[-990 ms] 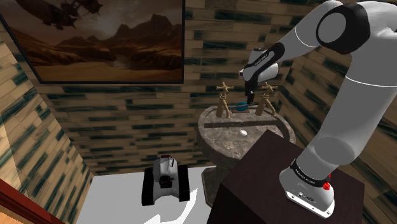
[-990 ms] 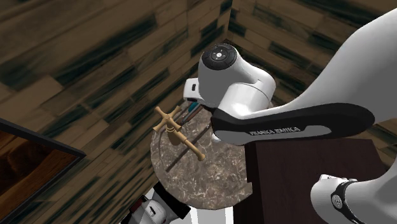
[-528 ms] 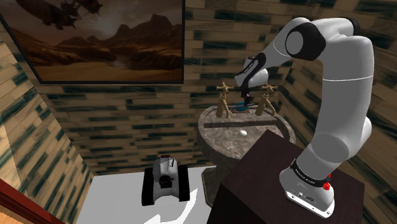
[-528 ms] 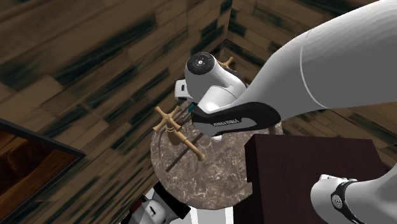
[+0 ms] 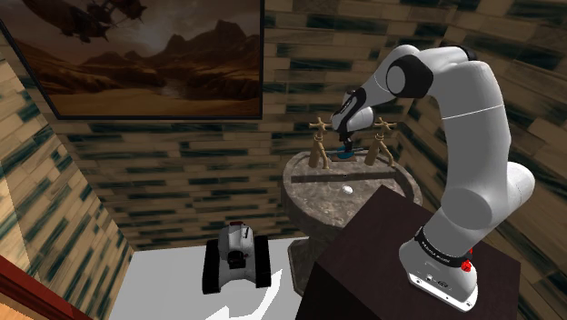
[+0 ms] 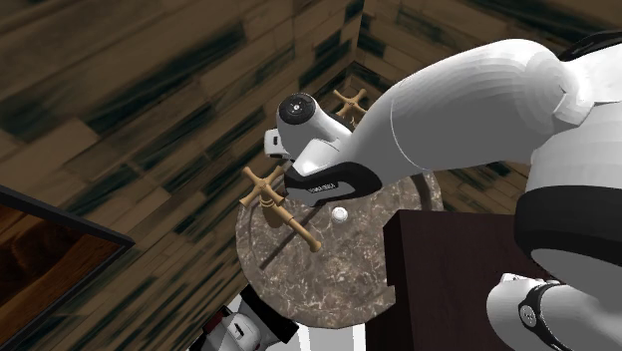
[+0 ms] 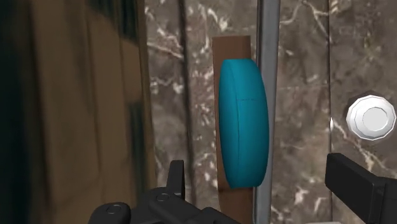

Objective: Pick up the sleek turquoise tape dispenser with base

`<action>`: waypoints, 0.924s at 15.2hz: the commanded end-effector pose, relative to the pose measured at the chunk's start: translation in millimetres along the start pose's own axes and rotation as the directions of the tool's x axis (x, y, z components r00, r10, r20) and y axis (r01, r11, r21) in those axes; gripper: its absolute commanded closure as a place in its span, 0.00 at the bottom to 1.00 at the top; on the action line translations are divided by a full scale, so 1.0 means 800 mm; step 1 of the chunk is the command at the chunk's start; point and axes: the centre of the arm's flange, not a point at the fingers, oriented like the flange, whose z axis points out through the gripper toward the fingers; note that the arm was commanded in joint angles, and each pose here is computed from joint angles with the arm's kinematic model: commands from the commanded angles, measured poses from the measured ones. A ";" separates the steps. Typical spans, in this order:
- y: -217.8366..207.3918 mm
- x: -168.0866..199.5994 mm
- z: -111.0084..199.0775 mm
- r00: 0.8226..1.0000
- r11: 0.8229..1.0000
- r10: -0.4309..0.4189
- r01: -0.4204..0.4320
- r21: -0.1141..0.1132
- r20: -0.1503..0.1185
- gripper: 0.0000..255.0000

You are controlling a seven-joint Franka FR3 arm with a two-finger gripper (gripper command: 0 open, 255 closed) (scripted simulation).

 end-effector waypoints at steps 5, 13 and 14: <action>-0.004 0.005 0.037 1.000 1.000 -0.002 0.002 -0.001 0.000 0.00; -0.005 0.004 0.038 1.000 1.000 -0.002 0.002 -0.001 0.000 1.00; -0.005 0.004 0.038 1.000 1.000 -0.002 0.002 -0.001 0.000 1.00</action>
